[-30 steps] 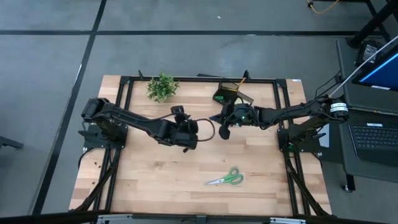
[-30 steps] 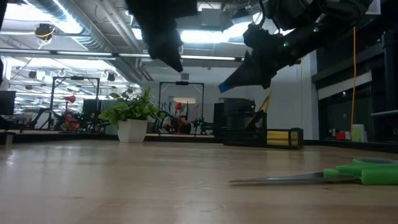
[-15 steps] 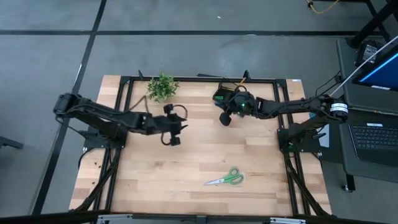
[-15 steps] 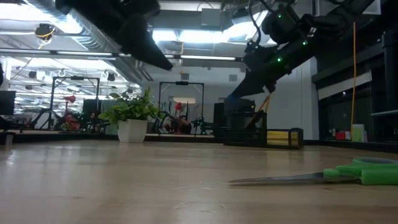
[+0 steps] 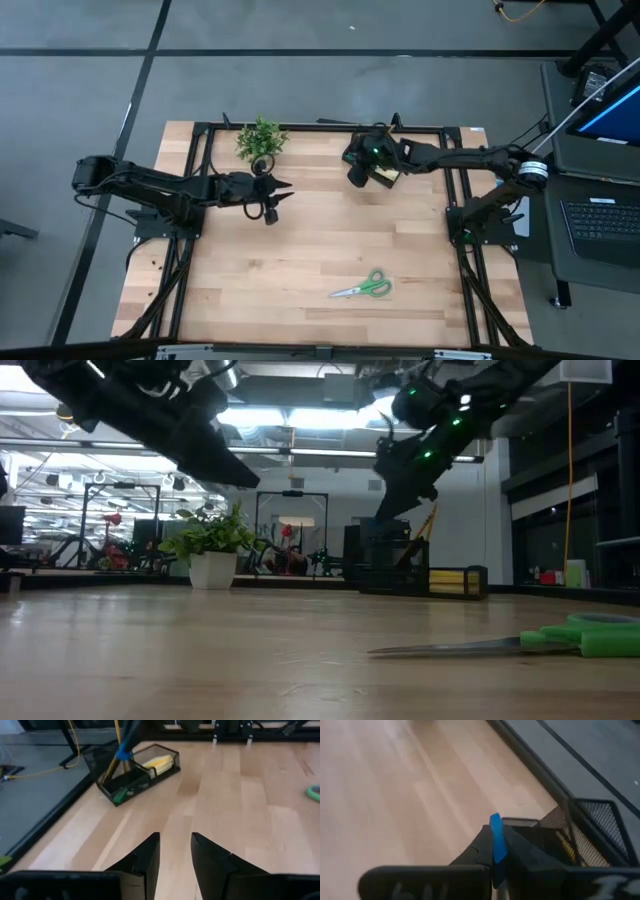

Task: Pick and place office supplies into organizer
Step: Put the blue eraser into the black desk organizer

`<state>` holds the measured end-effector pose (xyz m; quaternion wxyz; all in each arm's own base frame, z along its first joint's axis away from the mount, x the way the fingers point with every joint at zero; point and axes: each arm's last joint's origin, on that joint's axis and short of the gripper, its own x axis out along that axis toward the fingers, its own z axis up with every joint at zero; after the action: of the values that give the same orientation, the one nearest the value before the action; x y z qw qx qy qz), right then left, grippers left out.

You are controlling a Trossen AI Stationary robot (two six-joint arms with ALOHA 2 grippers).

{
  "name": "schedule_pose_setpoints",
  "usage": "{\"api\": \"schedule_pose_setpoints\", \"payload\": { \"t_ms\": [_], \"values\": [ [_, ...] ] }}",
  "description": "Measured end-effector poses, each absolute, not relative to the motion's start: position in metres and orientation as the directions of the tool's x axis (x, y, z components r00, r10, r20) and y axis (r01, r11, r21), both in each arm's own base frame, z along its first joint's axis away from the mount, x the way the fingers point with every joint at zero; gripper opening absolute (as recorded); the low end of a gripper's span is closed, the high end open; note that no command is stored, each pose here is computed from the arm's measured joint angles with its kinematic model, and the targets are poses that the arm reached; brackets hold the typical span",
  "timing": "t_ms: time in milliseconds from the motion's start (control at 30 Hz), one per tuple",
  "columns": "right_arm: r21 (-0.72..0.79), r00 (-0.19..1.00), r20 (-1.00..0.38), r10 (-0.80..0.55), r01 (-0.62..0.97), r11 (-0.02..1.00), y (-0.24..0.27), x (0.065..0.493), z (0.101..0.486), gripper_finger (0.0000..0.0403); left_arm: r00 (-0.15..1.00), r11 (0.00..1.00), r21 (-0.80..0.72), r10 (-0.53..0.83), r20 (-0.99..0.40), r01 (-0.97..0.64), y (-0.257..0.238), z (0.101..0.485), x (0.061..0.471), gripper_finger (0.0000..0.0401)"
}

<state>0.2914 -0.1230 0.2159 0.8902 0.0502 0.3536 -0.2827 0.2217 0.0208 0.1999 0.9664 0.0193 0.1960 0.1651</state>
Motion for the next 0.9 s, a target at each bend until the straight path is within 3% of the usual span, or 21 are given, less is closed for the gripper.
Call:
{"api": "schedule_pose_setpoints", "payload": {
  "t_ms": [500, 900],
  "values": [
    [-0.228, 0.410, -0.763, -0.500, 0.553, 0.801, -0.155, 0.318, 0.170, 0.0023, 0.863, 0.948, 0.103, 0.317, -0.392, -0.301, 0.021, 0.195, 0.220, 0.0103],
    [-0.250, 0.352, -0.788, -0.506, 0.568, 0.784, -0.162, 0.312, 0.164, 0.0023, 0.863, 0.948, 0.104, 0.318, -0.393, -0.302, 0.021, 0.195, 0.220, 0.0100]
  ]
}}
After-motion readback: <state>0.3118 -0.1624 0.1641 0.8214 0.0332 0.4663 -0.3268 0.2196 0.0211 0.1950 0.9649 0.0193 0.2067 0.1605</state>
